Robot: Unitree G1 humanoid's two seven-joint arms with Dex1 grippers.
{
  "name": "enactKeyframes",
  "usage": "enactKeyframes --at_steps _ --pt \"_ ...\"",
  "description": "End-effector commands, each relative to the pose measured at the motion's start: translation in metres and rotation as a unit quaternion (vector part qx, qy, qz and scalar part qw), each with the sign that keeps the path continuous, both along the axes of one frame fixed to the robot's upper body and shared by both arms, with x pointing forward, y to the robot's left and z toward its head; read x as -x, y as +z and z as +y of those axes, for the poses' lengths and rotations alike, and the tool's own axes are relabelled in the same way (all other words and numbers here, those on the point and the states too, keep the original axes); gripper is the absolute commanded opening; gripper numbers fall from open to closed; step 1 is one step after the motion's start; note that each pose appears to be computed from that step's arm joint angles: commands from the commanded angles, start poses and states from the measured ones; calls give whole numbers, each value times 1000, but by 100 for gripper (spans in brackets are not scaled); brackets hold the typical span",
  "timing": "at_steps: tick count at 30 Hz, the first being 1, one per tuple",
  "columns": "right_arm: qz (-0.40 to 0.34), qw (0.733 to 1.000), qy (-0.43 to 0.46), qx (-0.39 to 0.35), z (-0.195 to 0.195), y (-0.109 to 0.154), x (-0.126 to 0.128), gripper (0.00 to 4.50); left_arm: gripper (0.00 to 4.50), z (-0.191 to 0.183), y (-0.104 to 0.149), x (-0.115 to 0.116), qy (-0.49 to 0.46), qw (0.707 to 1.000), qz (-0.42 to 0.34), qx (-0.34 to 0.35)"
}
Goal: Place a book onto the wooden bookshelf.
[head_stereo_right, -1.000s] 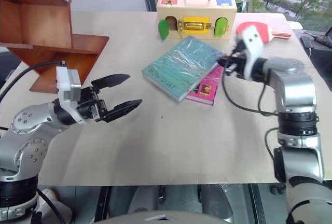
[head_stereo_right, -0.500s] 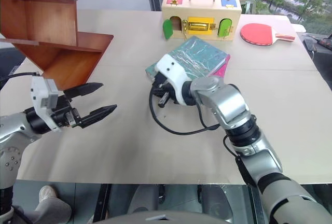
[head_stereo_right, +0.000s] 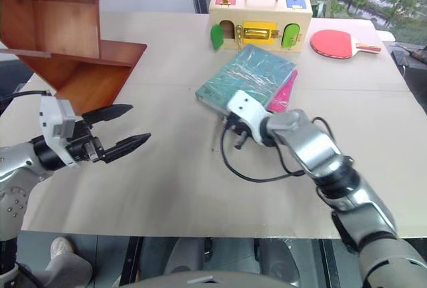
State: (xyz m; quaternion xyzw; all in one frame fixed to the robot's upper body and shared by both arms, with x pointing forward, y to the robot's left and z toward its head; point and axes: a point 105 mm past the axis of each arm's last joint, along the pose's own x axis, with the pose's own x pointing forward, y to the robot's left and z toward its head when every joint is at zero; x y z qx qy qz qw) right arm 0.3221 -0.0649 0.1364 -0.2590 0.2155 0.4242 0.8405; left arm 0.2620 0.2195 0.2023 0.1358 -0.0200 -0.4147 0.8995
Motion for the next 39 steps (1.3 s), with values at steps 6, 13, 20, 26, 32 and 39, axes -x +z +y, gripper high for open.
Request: enactKeyframes --at_steps 6,13,20,26,32,39 --pt "-19 985 38 -166 18 67 17 3 450 -7 6 -10 -22 1000 -19 -2" --pt "-122 977 -23 -173 66 105 -65 3 450 -8 7 -15 -22 999 -26 -3" --pt "-126 976 -38 -171 122 106 -108 3 450 -4 8 -4 6 999 -41 -2" --pt "-108 989 -35 -90 144 70 -107 3 450 -3 4 10 35 998 -42 3" --pt "-93 993 60 35 136 36 -98 3 450 -1 4 15 47 998 -43 7" --pt "-63 990 115 48 119 42 -85 3 450 -5 1 6 39 998 -41 16"
